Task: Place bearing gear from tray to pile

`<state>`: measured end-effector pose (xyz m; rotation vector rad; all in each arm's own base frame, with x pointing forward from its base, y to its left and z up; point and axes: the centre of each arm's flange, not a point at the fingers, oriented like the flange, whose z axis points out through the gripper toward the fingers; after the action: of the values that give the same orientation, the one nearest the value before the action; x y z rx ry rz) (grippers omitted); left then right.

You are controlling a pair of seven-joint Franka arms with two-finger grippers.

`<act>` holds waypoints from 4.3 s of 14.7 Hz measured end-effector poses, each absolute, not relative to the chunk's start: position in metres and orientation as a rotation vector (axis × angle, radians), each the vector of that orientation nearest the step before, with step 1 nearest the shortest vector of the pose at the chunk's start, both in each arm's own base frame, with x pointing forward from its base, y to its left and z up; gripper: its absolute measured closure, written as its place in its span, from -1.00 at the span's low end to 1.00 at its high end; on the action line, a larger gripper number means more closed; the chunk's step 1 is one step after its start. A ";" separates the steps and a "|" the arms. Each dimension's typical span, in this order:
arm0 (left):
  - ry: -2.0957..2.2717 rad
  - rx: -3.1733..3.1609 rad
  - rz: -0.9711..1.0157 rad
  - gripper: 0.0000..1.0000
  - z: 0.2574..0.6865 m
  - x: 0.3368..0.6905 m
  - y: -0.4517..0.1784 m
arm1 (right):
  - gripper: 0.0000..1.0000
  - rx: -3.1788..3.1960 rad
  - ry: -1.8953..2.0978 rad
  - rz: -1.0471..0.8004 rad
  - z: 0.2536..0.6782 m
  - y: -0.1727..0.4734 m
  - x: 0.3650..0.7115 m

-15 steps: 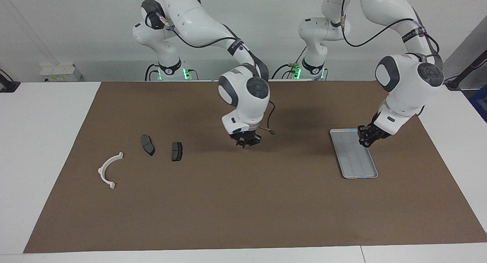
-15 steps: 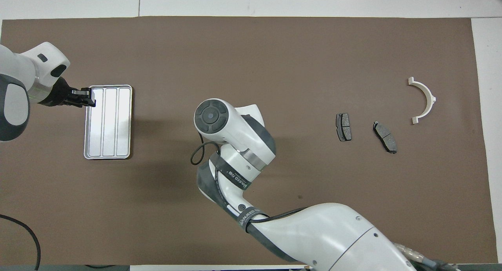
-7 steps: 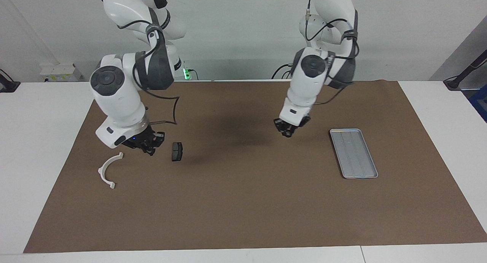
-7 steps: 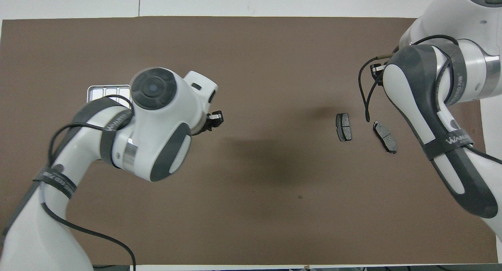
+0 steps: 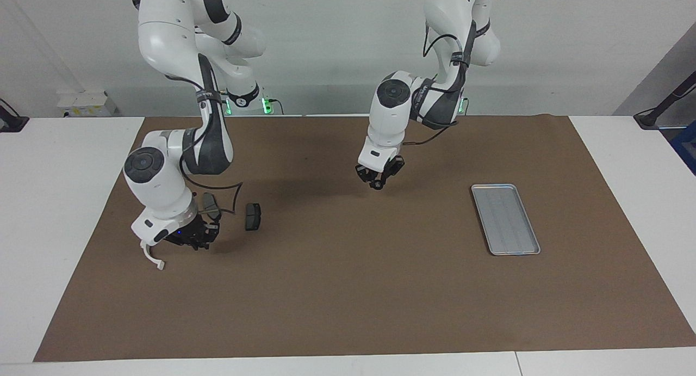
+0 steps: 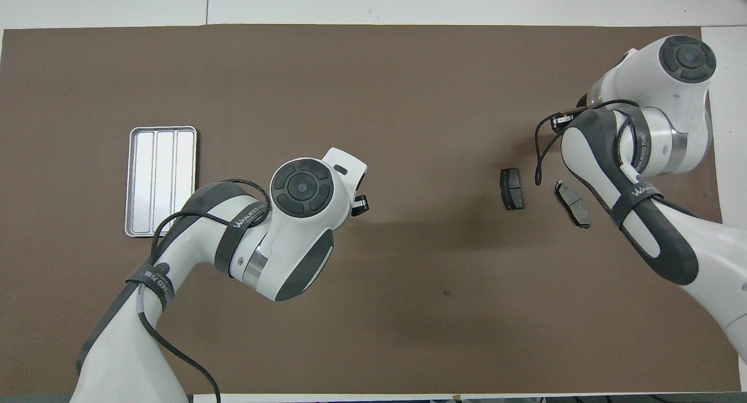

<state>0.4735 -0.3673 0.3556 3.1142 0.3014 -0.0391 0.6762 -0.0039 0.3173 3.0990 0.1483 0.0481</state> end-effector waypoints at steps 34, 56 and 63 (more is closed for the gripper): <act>0.362 3.050 0.122 -1.00 0.522 0.574 -0.164 | -1.00 3.064 -0.623 -0.010 0.450 0.318 0.554; -0.070 3.096 0.154 -1.00 0.569 0.556 0.025 | -1.00 2.978 -0.961 0.099 0.286 0.472 0.507; 0.076 3.041 0.237 -1.00 0.625 0.550 0.006 | -0.87 2.949 -0.952 0.045 0.278 0.471 0.498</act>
<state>0.5498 0.0064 0.6250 3.0414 0.0761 0.2365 0.4983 0.4707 0.2782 2.9488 -0.9517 0.0452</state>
